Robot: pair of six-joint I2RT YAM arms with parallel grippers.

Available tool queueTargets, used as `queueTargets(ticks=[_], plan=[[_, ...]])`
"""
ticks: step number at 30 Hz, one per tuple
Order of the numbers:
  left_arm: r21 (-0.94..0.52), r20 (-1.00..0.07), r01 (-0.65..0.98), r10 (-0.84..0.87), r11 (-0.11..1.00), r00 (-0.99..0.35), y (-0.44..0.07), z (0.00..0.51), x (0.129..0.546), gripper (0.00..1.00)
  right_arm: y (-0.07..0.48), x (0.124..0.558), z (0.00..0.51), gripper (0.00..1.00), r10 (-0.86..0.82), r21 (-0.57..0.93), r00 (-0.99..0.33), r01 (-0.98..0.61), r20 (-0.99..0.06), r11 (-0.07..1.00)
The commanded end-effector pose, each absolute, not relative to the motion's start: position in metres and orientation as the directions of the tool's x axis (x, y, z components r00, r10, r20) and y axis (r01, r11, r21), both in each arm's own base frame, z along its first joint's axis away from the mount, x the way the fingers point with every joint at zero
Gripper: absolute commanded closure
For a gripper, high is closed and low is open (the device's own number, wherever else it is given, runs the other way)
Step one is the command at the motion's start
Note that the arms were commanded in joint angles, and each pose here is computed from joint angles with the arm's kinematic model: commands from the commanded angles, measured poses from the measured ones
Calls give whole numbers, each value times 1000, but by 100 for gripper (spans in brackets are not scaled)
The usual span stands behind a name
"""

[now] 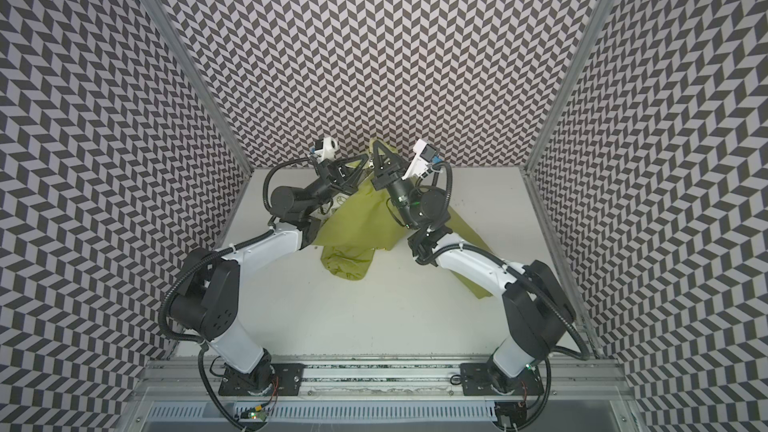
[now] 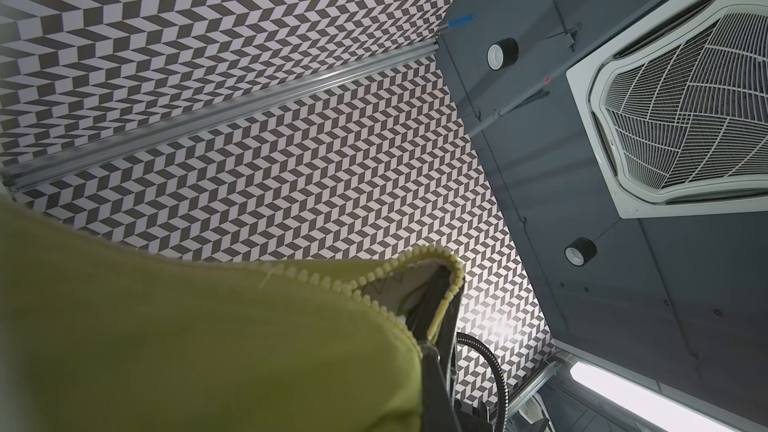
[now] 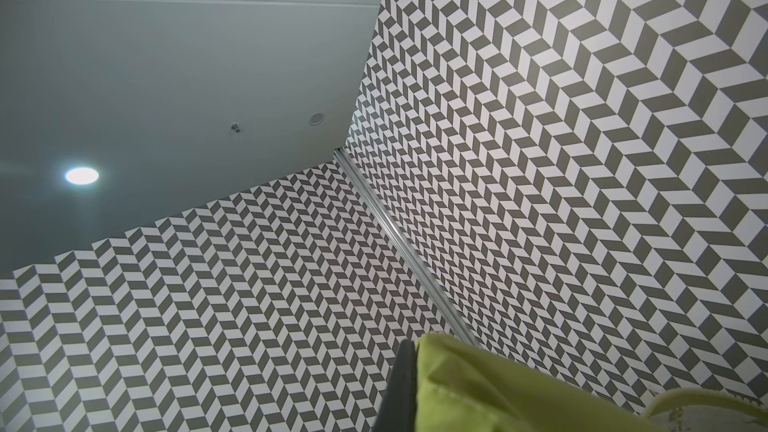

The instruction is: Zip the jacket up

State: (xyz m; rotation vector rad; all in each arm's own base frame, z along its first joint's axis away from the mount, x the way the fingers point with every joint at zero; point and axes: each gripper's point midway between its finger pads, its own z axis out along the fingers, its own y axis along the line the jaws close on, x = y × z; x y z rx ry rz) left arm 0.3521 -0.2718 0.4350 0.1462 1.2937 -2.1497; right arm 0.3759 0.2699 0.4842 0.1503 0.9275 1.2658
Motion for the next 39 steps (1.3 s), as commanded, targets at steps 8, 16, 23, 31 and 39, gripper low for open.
queueTargets(ticks=[8, 16, 23, 31, 39], plan=[[-695, -448, 627, -471, -351, -760, -269, 454, 340, 100, 251, 357, 517, 100, 897, 534, 71, -782, -436, 321], [-689, -451, 634, -478, -351, -754, -268, 457, 341, 100, 253, 354, 517, 100, 897, 535, 53, -787, -438, 307], [-686, -452, 636, -479, -352, -752, -268, 458, 341, 100, 260, 351, 515, 100, 896, 539, 33, -789, -443, 295], [-685, -450, 639, -486, -350, -749, -268, 459, 344, 100, 258, 352, 514, 100, 896, 548, 47, -777, -442, 311], [-688, -447, 637, -488, -348, -750, -266, 458, 345, 100, 245, 353, 517, 100, 906, 560, 79, -762, -417, 324]])
